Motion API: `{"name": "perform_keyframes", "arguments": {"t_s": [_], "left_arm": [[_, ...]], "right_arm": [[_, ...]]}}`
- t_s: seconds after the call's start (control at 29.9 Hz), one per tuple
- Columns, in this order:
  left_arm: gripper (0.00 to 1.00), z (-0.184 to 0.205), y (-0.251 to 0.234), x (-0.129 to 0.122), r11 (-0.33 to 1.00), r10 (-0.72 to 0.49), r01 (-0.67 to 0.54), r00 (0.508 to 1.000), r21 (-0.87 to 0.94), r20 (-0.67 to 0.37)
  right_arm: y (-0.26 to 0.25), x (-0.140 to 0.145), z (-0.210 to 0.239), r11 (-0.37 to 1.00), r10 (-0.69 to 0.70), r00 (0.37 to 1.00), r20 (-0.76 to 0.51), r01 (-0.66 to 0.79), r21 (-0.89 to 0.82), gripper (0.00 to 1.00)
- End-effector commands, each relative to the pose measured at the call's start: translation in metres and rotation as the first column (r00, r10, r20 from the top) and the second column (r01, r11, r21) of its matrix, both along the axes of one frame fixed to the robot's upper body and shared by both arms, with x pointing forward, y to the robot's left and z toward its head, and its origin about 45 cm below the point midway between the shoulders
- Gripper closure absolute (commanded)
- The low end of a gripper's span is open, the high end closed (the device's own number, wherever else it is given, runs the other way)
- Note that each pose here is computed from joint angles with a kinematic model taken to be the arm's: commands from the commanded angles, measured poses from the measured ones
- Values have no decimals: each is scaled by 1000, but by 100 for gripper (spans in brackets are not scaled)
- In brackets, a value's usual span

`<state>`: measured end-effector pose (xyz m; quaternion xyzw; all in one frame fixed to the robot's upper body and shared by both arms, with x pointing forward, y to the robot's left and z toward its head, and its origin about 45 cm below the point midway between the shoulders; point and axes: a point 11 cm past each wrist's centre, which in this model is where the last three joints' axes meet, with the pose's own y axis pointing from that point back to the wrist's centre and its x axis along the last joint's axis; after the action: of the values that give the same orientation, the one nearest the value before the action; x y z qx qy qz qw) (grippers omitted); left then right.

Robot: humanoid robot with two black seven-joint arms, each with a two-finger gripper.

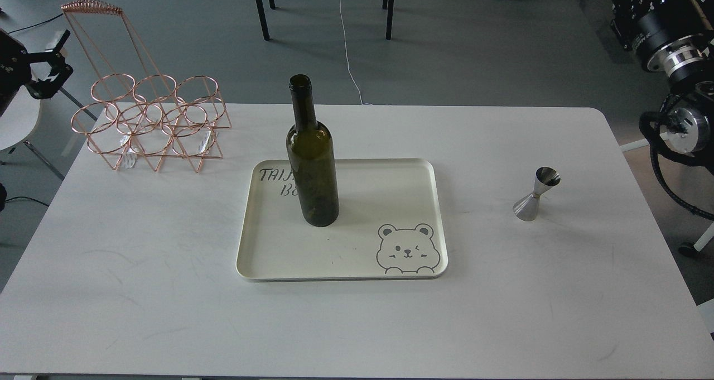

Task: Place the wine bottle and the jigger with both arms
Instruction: 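Set the jigger on the table, open and withdraw the right gripper, then reach the left gripper to the neck of the green wine bottle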

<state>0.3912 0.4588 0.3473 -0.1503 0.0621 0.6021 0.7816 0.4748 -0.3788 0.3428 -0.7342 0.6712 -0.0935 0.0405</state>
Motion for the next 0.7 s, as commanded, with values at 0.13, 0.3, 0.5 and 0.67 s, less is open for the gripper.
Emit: {"name": "perform_keyframes", "arguments": {"t_s": [0.13,0.3,0.5,0.67], "left_arm": [[3,26,-58,-36,886,-226,209,974,415,-7],[3,24,-94,-50,624,-370,248,929,741,1],[3,9,-145,-52,230,-575,133,818,964,24],[3,-15,-186,-49,15,-704,-71,707,997,60]], "right_arm": [[-40,-13,-22,930,11,1000,-14,-6,367,3],[-49,-21,-29,905,24,1000,0,-22,424,3],[-55,-24,-28,900,14,1000,10,-17,435,3],[-56,-23,-23,895,11,1000,26,-21,446,3]]}}
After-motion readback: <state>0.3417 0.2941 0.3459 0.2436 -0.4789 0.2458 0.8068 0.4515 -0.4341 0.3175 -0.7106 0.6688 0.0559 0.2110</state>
